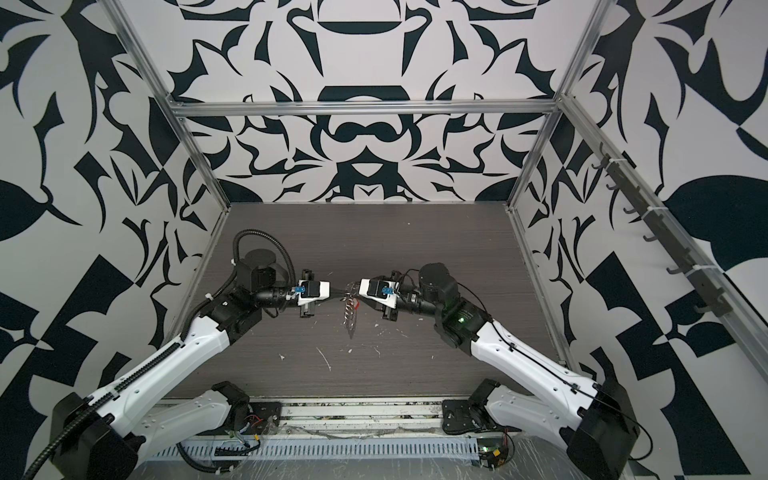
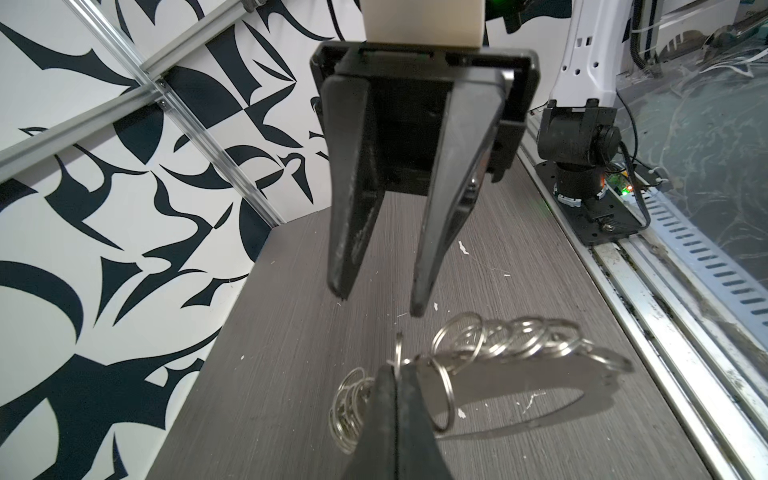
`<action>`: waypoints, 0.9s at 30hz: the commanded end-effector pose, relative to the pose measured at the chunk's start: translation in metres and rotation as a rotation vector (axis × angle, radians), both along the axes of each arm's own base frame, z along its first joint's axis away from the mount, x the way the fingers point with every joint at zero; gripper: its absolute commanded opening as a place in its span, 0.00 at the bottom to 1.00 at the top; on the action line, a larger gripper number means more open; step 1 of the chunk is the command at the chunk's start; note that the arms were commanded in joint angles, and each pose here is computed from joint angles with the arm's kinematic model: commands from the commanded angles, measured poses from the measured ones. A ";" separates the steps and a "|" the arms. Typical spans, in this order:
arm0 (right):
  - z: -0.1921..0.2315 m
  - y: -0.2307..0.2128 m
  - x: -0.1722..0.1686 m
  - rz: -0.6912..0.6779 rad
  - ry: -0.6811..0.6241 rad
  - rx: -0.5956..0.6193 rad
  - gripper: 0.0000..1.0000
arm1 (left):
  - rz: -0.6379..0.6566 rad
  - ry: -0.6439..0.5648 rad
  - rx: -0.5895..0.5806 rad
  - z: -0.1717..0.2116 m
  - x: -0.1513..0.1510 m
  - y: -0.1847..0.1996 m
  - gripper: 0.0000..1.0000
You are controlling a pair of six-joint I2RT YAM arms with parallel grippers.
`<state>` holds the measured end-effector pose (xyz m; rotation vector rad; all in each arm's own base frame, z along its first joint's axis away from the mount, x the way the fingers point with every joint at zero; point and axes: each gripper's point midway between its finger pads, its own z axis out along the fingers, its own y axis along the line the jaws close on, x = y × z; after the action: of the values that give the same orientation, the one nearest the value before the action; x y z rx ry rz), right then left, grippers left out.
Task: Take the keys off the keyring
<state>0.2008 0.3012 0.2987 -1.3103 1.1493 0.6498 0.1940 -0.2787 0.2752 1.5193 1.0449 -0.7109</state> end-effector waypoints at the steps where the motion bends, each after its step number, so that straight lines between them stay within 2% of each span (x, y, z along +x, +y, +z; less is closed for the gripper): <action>1: 0.013 -0.002 0.001 -0.022 -0.020 0.037 0.38 | -0.017 -0.124 -0.065 0.023 -0.004 0.000 0.00; 4: 0.012 -0.002 0.003 -0.032 -0.015 0.043 0.39 | -0.002 -0.174 -0.102 0.027 -0.003 0.001 0.00; 9: 0.013 -0.010 0.011 -0.109 -0.036 0.078 0.39 | 0.027 -0.371 -0.109 0.028 0.001 0.005 0.00; 13: 0.012 -0.020 0.014 -0.167 -0.064 0.108 0.40 | 0.037 -0.480 -0.089 0.033 0.003 0.008 0.00; 23: -0.002 -0.014 0.020 -0.165 -0.038 0.107 0.42 | -0.019 -0.538 -0.162 0.056 0.001 0.010 0.00; 27: -0.005 -0.012 0.025 -0.178 -0.024 0.116 0.43 | -0.035 -0.515 -0.165 0.062 -0.001 0.010 0.00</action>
<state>0.2236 0.2877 0.2754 -1.1587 1.2262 0.5496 0.1996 -0.2684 0.3106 1.4846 0.6531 -0.3894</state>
